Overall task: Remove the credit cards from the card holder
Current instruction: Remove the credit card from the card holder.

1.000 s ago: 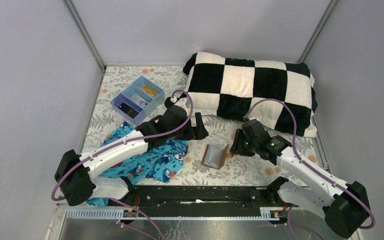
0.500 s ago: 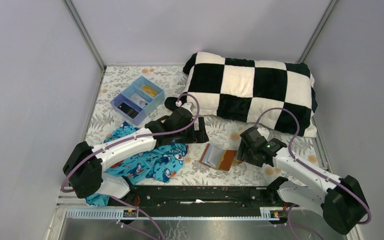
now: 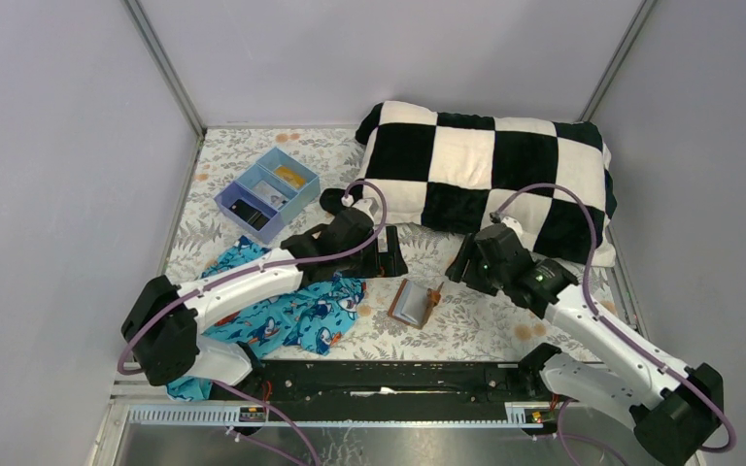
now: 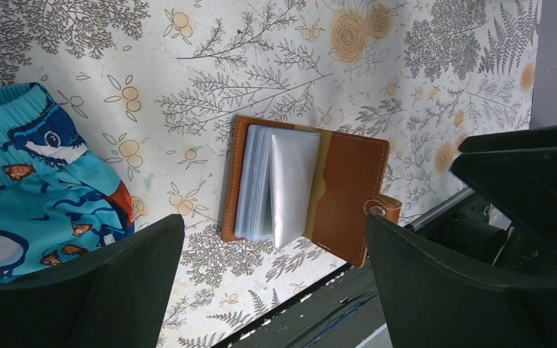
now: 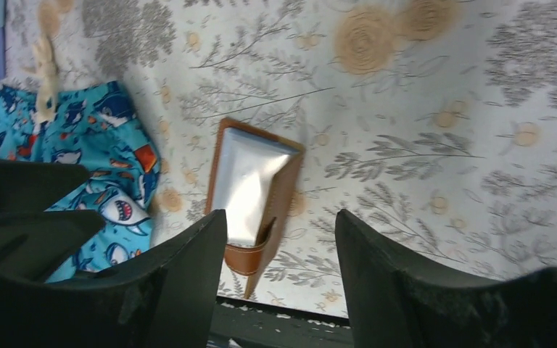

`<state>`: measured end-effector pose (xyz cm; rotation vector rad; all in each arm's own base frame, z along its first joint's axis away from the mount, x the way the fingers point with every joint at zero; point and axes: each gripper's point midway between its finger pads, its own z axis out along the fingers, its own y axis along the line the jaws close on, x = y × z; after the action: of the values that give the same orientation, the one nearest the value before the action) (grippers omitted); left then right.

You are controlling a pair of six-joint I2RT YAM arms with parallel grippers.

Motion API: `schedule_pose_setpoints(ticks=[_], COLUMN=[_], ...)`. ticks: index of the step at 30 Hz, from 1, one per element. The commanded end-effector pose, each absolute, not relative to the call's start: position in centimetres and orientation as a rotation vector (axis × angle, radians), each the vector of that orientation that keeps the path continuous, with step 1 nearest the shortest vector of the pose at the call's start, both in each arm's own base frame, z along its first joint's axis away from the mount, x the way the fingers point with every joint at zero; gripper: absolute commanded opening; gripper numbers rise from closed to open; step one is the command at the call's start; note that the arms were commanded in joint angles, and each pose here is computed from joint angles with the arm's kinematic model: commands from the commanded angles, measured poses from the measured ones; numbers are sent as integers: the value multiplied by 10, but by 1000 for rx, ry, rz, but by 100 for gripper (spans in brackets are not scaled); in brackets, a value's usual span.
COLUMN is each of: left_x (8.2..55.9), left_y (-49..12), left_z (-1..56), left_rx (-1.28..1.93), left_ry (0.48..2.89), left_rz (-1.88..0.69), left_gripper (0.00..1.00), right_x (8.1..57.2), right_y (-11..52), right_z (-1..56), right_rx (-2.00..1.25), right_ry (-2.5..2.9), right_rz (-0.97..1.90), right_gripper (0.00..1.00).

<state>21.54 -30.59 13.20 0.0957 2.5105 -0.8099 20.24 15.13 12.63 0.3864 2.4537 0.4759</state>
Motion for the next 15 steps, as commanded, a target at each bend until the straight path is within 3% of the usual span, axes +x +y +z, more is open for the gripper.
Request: schedule_pose_setpoints(ticks=[1,10,15], left_x=[222,236,233], left_y=[-321,-296,-289], left_z=[148,158,155], left_rx=[92,-82,-126], left_ry=[2462,2383,2377], left_rz=[-891,-852,-896], left_gripper=[99,99,99], right_x=[211,198,185], right_y=[198,277,257], right_z=[151,141,82], right_rx=[241,10,116], right_ry=[2423,2511,2674], right_rz=[719,1041,881], right_gripper=[61,55,55])
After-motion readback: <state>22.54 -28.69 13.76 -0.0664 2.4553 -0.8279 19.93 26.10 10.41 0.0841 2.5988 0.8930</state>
